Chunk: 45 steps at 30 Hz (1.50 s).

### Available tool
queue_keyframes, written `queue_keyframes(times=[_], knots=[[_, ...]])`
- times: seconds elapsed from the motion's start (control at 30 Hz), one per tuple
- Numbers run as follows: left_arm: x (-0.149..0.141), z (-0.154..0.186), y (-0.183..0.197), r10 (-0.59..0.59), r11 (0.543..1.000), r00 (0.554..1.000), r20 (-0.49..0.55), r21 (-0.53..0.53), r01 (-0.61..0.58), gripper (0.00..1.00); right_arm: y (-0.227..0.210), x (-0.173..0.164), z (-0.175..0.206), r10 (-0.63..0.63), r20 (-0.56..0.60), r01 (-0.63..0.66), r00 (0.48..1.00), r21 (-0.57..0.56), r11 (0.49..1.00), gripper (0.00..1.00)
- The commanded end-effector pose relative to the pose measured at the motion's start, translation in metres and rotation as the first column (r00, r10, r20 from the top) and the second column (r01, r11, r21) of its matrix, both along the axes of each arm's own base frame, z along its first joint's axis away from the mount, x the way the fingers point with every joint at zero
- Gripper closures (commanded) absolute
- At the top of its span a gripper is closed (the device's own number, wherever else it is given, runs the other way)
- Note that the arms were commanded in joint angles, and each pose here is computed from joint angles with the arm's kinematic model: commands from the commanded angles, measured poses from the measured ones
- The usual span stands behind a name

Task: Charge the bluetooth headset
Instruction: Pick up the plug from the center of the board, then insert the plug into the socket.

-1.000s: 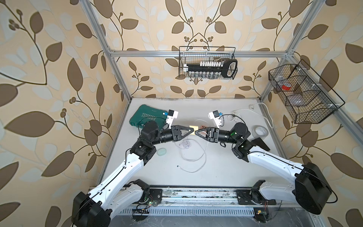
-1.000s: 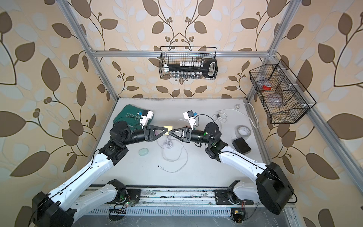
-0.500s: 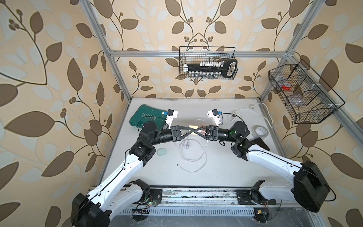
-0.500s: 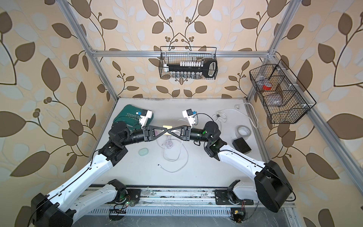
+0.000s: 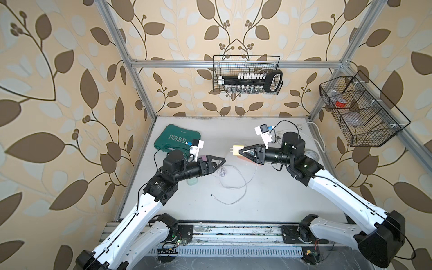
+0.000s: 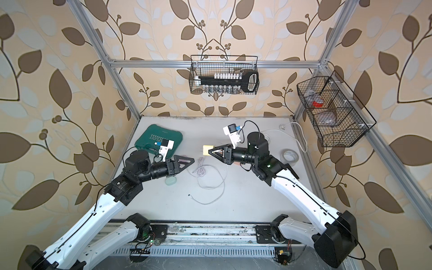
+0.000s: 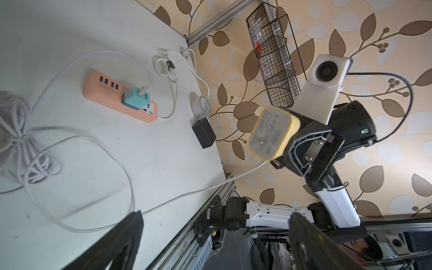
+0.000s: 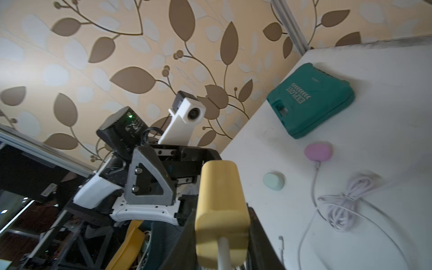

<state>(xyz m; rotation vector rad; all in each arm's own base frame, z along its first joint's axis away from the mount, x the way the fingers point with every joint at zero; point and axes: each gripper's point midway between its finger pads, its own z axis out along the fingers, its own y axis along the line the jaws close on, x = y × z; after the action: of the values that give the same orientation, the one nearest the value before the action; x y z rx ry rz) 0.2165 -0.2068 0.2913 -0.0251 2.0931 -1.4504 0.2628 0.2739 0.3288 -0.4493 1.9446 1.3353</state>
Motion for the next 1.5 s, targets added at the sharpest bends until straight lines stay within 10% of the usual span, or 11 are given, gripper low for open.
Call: queue_keyframes(times=[0.0,0.27,0.7,1.47], knots=[[0.002,-0.009,0.013,0.051,0.997,0.999,-0.001,0.058,-0.051,0.01,-0.036,0.006,-0.048,-0.087,0.031,0.092,0.996,-0.338,0.937,0.84],[-0.008,-0.016,0.018,0.044,0.996,0.999,-0.007,0.072,-0.044,0.01,-0.082,0.024,-0.075,-0.058,0.158,0.153,0.986,-0.704,0.694,0.81],[-0.026,-0.029,0.018,-0.002,0.998,1.0,-0.024,0.061,0.003,0.01,-0.098,0.056,-0.132,0.247,0.061,-0.03,0.967,-0.937,0.349,0.79],[-0.019,-0.031,0.009,-0.061,0.996,0.997,-0.049,0.059,0.064,0.02,-0.135,0.101,-0.196,0.353,-0.077,-0.191,0.933,-0.934,0.302,0.76]])
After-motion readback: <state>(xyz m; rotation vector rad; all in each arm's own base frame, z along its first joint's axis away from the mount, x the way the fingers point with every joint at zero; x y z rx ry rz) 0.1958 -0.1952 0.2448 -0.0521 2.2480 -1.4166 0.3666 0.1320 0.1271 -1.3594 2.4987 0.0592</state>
